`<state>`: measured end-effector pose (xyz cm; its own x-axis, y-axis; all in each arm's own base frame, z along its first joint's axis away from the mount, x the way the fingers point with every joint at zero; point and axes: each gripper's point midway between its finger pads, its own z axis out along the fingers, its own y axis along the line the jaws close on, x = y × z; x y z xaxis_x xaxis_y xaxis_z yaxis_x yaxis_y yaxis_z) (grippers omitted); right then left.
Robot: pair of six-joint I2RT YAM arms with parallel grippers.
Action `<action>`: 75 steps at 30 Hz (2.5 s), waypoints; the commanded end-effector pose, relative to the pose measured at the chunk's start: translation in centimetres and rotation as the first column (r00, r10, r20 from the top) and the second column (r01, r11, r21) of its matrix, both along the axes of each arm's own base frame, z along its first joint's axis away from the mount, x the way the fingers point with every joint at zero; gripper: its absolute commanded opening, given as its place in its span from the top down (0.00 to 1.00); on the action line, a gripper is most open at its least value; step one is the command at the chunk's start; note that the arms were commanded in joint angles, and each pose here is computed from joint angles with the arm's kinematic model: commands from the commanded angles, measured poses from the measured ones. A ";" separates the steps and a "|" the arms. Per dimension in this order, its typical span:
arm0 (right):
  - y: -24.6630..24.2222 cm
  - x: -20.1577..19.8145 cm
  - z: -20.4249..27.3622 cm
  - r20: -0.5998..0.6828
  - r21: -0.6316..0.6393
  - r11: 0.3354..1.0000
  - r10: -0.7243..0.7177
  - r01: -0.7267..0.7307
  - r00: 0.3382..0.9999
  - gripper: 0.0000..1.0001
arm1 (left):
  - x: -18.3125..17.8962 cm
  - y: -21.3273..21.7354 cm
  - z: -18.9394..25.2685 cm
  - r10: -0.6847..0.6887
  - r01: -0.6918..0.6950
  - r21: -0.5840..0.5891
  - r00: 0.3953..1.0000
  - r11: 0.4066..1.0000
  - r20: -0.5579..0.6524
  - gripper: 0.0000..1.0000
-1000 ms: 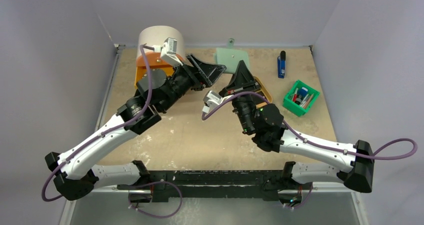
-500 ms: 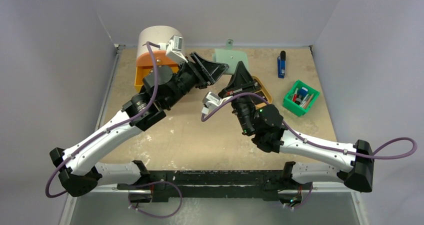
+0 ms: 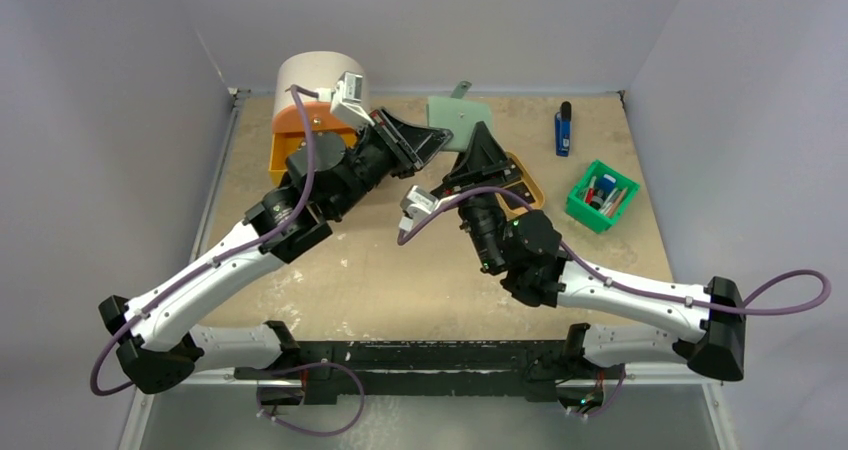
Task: Put the credit cards into the card holder
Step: Close the card holder.
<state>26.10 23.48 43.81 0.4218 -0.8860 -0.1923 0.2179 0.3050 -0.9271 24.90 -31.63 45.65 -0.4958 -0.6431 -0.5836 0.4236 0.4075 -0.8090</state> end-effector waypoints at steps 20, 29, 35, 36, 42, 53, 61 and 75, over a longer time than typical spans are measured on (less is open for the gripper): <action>3.6 -10.4 -1.1 -0.399 0.911 0.403 0.915 -0.083 0.063 0.01 | -10.8 13.5 1.6 -0.172 -0.034 0.427 0.884 0.904 0.434 1.00; 4.7 -16.4 2.0 -0.144 0.986 0.165 0.887 0.010 -0.438 0.01 | -17.5 11.8 1.7 -0.472 0.230 0.450 0.685 0.863 0.555 1.00; 4.9 -16.7 2.4 -0.130 0.987 0.157 0.871 0.018 -0.473 0.01 | -18.7 8.7 2.0 -0.603 0.378 0.476 0.588 0.794 0.539 1.00; 4.9 -16.8 2.2 -0.129 0.987 0.161 0.868 0.025 -0.480 0.01 | -18.7 8.3 2.2 -0.610 0.386 0.477 0.579 0.790 0.542 1.00; 4.7 -17.2 2.8 -0.109 0.990 0.139 0.860 0.023 -0.498 0.08 | -18.2 6.8 2.7 -0.636 0.401 0.496 0.541 0.770 0.550 1.00; 4.3 -17.7 0.7 -0.162 0.977 0.210 0.850 0.040 -0.502 0.18 | -17.6 6.8 3.8 -0.612 0.352 0.504 0.526 0.789 0.591 1.00; 4.6 -17.5 0.6 -0.146 0.975 0.211 0.845 0.070 -0.514 0.37 | -17.2 6.5 3.8 -0.610 0.346 0.506 0.528 0.790 0.591 1.00; 5.2 -17.8 0.9 -0.117 0.978 0.191 0.834 0.083 -0.540 0.57 | -16.4 5.7 3.2 -0.626 0.344 0.530 0.534 0.775 0.568 1.00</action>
<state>9.20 28.78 43.70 -0.4912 0.0665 -0.8685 -0.8603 -0.1931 0.4717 8.98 -26.67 45.48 -0.1254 -0.0530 -0.9907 0.9825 0.1321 -0.1314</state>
